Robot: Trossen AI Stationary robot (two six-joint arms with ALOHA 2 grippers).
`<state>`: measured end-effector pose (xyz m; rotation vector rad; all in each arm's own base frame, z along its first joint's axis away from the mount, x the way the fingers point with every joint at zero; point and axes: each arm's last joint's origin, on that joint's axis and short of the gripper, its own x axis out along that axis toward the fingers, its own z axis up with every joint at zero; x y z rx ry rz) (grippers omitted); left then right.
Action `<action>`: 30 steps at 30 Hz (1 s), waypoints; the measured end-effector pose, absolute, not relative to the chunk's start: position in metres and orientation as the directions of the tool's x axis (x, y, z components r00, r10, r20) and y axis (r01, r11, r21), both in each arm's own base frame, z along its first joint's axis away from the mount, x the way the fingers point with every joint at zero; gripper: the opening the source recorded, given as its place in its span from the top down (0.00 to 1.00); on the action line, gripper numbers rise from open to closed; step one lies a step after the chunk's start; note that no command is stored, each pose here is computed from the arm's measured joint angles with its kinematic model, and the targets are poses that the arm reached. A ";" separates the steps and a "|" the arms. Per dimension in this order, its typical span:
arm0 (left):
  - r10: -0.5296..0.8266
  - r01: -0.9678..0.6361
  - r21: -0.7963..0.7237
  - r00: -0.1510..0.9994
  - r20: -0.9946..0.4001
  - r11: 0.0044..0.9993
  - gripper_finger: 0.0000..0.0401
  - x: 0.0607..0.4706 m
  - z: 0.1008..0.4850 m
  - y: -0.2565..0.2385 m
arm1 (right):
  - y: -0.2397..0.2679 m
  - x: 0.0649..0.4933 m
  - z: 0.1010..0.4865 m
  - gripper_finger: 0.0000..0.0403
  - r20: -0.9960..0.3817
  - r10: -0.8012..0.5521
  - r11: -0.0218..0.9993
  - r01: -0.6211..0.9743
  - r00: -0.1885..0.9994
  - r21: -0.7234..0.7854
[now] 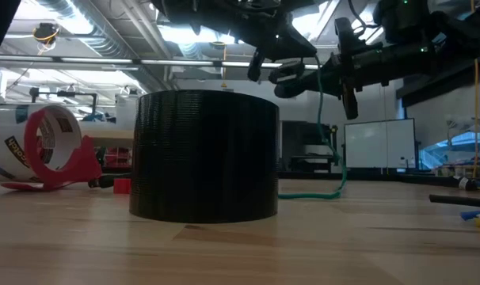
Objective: Coil cords
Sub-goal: Coil the green wire onto the spool
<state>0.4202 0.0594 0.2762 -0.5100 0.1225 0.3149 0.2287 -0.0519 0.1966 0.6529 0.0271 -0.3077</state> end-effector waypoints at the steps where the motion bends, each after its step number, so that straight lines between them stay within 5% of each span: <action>1: 0.266 -0.326 -0.459 0.945 -0.193 0.826 1.00 0.420 0.276 0.060 | -0.052 0.229 0.196 1.00 -0.122 -0.274 0.750 0.292 0.954 0.593; 30: 0.186 -0.312 -0.374 0.923 -0.336 0.873 1.00 0.380 0.313 0.044 | -0.051 0.229 0.199 1.00 -0.096 -0.243 0.761 0.251 0.965 0.599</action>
